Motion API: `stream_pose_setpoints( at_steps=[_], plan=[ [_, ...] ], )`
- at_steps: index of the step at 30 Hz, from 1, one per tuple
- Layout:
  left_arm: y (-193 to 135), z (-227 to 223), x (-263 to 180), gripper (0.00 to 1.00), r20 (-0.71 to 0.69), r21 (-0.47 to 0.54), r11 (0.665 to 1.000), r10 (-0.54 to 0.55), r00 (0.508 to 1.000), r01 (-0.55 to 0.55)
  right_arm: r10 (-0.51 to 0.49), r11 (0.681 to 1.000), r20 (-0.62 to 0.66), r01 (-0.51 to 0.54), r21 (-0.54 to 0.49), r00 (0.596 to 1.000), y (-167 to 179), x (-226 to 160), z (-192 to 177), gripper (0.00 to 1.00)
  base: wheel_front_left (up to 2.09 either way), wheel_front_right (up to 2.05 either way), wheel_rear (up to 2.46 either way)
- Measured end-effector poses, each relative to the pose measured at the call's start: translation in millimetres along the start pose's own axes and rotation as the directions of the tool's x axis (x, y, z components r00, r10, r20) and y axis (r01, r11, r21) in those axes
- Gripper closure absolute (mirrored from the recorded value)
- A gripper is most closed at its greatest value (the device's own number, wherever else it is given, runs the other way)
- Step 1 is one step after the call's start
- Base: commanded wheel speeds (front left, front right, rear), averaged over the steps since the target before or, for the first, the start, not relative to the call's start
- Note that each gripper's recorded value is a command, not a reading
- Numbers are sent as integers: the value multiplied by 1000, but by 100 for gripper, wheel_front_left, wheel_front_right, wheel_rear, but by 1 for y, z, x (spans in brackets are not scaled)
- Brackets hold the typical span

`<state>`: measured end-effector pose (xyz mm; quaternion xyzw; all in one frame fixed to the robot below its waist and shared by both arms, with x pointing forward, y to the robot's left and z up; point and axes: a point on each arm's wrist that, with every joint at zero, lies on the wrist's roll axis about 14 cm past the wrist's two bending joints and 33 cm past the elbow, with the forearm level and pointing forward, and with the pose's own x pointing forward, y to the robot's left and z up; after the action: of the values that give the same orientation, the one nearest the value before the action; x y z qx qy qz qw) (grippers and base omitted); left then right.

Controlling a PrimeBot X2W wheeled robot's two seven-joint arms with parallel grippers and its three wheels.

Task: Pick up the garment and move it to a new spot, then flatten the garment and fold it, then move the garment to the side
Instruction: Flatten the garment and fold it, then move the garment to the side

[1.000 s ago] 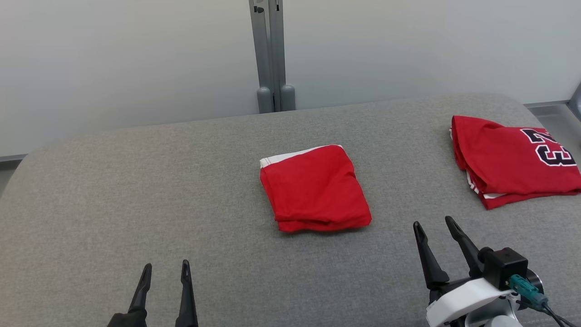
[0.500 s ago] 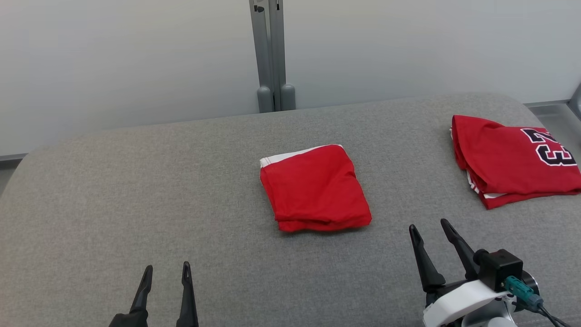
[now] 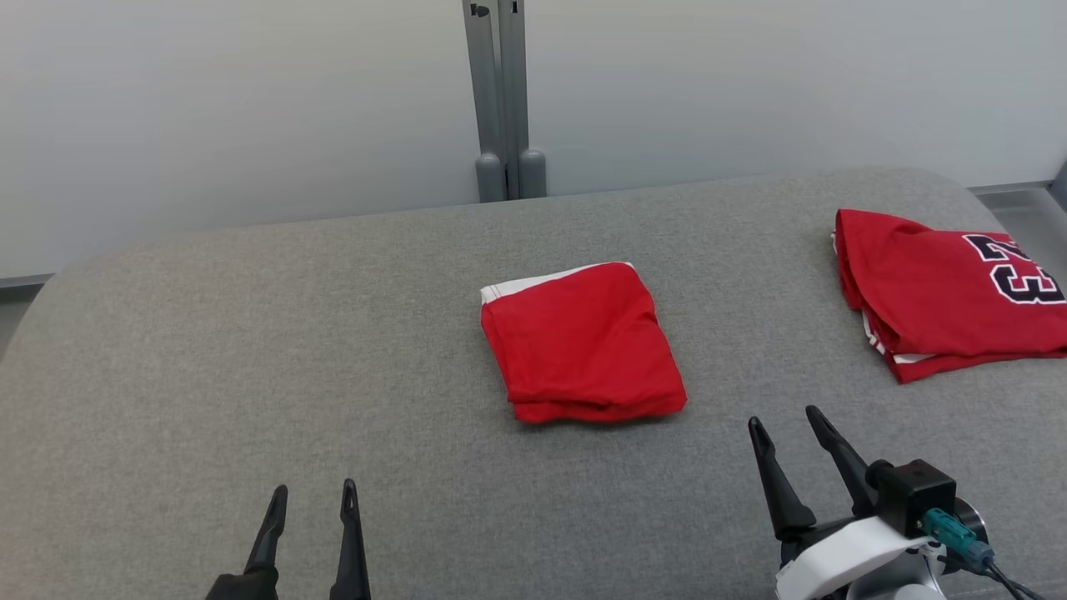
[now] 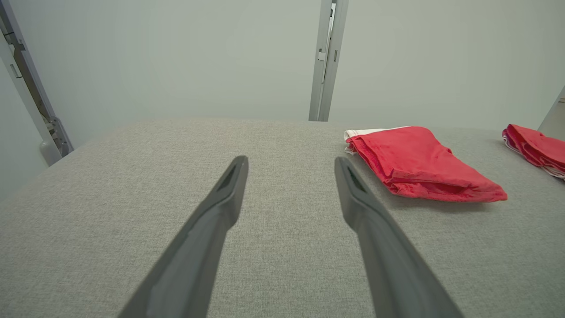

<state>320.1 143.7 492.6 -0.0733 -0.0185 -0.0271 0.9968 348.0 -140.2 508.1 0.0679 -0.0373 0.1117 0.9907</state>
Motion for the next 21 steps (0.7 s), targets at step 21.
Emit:
stream_pose_setpoints(
  at_steps=[21],
  plan=[
    [-6, -3, 21, 0, -13, -12, 1000, -14, 1000, 14, 78, 969, -172, -34, 246, 982, 0, 65, -40, 0, 0, 0, 0]
  ],
)
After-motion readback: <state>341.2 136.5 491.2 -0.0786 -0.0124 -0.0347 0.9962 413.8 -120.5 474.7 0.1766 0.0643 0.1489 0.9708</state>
